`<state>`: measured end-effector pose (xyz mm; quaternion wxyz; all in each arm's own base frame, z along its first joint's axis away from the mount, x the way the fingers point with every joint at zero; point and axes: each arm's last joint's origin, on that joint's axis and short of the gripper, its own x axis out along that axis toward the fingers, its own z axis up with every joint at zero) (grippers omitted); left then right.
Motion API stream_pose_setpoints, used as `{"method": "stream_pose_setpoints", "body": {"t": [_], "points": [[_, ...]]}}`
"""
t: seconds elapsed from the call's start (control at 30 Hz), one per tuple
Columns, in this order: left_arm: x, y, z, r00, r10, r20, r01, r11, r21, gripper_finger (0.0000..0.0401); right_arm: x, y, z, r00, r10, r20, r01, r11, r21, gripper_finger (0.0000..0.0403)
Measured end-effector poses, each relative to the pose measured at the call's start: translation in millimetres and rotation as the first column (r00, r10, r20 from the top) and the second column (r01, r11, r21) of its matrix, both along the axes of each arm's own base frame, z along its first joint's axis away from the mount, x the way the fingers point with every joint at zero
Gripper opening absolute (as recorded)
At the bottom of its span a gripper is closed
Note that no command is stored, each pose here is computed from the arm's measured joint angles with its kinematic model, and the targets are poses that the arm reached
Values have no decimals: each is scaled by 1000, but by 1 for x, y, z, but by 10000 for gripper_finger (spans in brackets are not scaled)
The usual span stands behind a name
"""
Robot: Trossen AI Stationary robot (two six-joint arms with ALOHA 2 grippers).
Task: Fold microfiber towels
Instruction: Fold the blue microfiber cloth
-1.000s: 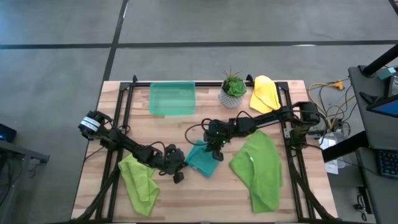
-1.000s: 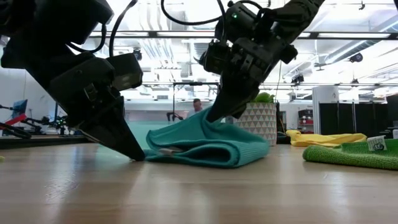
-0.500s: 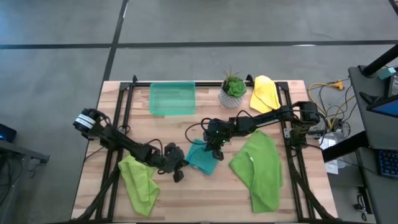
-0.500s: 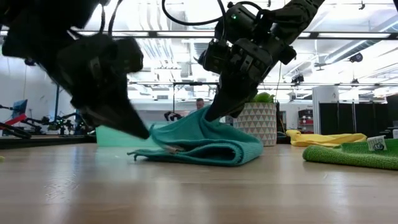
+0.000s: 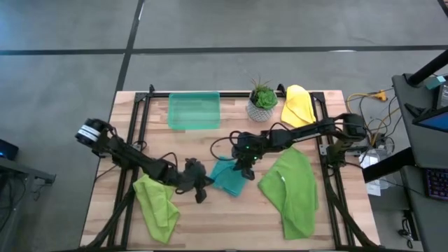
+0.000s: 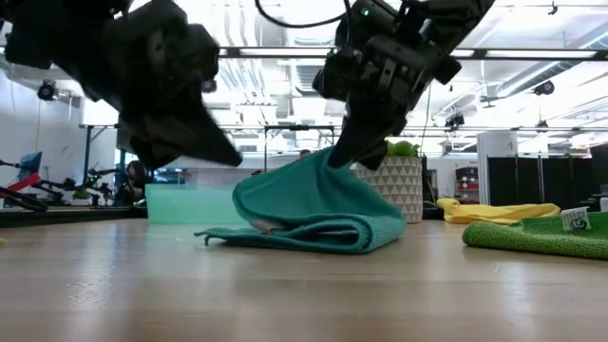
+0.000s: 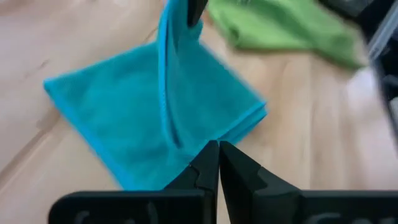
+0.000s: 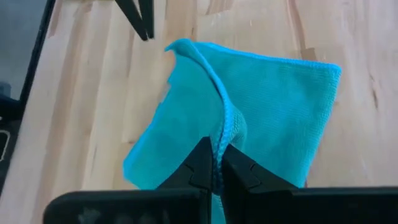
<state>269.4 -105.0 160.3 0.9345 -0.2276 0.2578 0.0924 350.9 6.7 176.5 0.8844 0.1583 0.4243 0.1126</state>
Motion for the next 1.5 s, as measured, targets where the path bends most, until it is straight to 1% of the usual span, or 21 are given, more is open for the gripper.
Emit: {"method": "stream_pose_setpoints", "body": {"t": [0.13, 0.2, 0.3, 0.4, 0.5, 0.57, 0.7, 0.8, 0.9, 0.97, 1.03, 1.1, 1.17, 1.2, 1.3, 1.5], "points": [[4, 7, 4, 999, 28, 30, -27, 1000, -8, 3, -3, 2, 9, 1000, 2, 17, -2, 1000, 0, 9], [7, 11, 6, 997, 44, 57, -43, 999, -19, 16, -3, 2, 10, 1000, -10, 16, 10, 1000, 6, 9], [10, 17, 6, 996, 64, 63, -63, 998, -22, 57, -4, 4, 10, 1000, -20, 7, 19, 1000, 19, 9], [13, 21, 8, 993, 78, 89, -75, 996, -37, 115, -4, 7, 10, 1000, -21, 2, 21, 999, 28, 9], [14, 24, 8, 994, 70, 89, -65, 996, -53, 171, -4, 9, 10, 1000, -24, -1, 24, 999, 34, 9], [15, 26, 6, 995, 60, 79, -55, 997, -61, 200, -4, 8, 11, 1000, -31, -1, 31, 999, 37, 9], [19, 28, 2, 998, 36, 58, -31, 996, -85, 236, -3, 8, 12, 999, -44, 9, 44, 998, 38, 9], [25, 28, -1, 998, 31, 53, -26, 995, -93, 243, -3, 8, 12, 999, -49, 8, 49, 998, 43, 9], [28, 29, -7, 998, 59, 28, -55, 991, -125, 234, -3, 8, 12, 999, -52, 8, 52, 998, 46, 9], [29, 31, -14, 997, 79, -20, -81, 985, -155, 209, -3, 8, 12, 998, -61, 4, 60, 997, 53, 9], [28, 31, -17, 994, 77, -74, -89, 980, -178, 165, -3, 8, 13, 998, -62, 6, 62, 997, 54, 9], [27, 30, -17, 992, 63, -109, -83, 980, -182, 102, -3, 8, 13, 998, -62, 9, 62, 997, 54, 9], [25, 30, -16, 992, 44, -118, -65, 982, -177, 35, -3, 8, 14, 998, -57, 13, 56, 997, 49, 9], [25, 29, -13, 994, 30, -109, -49, 984, -174, 18, -3, 8, 14, 998, -58, 15, 57, 997, 44, 9], [26, 28, -5, 996, 24, -84, -39, 984, -175, 10, -2, 8, 14, 998, -56, 27, 55, 998, 28, 9], [25, 28, -4, 996, 13, -93, -28, 987, -160, 1, 1, 6, 17, 994, -78, 77, 78, 997, -4, 9]]}}
